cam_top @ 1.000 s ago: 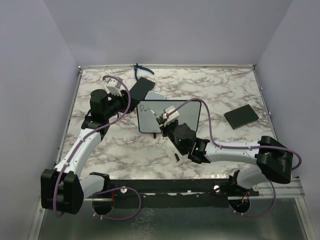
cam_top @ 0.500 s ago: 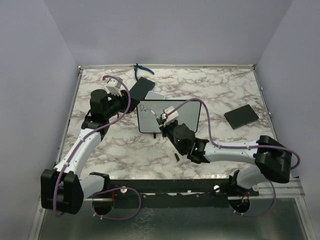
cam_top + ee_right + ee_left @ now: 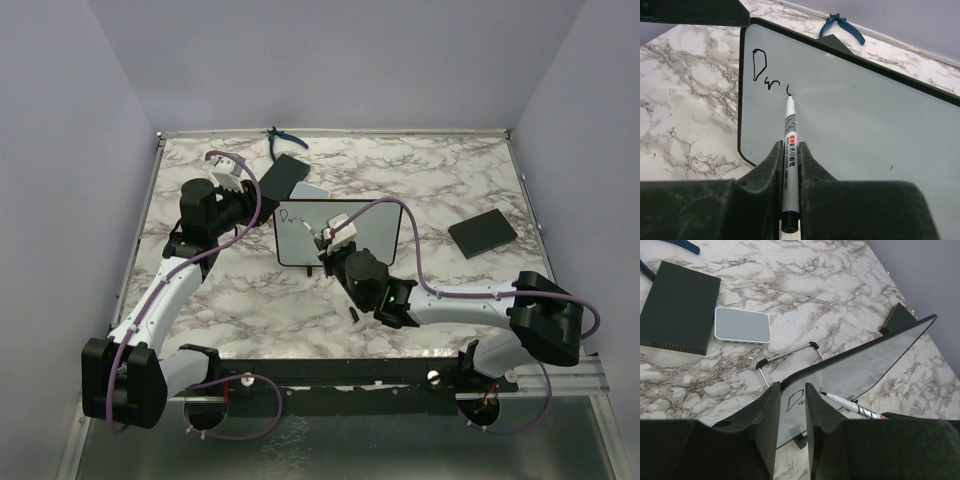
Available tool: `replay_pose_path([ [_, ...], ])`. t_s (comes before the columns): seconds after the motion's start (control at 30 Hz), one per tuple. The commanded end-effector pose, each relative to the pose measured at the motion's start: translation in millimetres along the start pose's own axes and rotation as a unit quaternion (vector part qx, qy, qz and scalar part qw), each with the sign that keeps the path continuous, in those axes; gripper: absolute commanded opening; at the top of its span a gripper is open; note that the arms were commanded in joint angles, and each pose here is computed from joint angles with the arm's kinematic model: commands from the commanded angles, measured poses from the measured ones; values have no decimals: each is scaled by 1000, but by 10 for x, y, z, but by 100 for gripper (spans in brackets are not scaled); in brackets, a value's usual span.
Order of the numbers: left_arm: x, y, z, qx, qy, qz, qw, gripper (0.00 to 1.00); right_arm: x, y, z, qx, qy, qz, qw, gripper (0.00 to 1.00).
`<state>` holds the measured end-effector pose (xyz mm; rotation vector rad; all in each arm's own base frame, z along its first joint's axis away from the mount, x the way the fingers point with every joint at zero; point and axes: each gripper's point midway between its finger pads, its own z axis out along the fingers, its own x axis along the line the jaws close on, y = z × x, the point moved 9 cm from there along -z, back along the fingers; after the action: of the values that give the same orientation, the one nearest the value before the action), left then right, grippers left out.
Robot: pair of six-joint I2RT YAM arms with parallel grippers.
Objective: Write a sentence on the whiteboard
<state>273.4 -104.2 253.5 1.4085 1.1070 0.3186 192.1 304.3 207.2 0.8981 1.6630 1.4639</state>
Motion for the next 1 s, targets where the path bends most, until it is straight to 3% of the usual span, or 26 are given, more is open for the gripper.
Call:
replay_pose_path([
  [0.0,-40,-25,-34,1,-7,4,1000,27,-49,95,-22,-14,-27,12,999,0],
  [0.97,-42,-21,-33,1,-7,4,1000,27,74,105,112,-16,-6,1,1000,0],
])
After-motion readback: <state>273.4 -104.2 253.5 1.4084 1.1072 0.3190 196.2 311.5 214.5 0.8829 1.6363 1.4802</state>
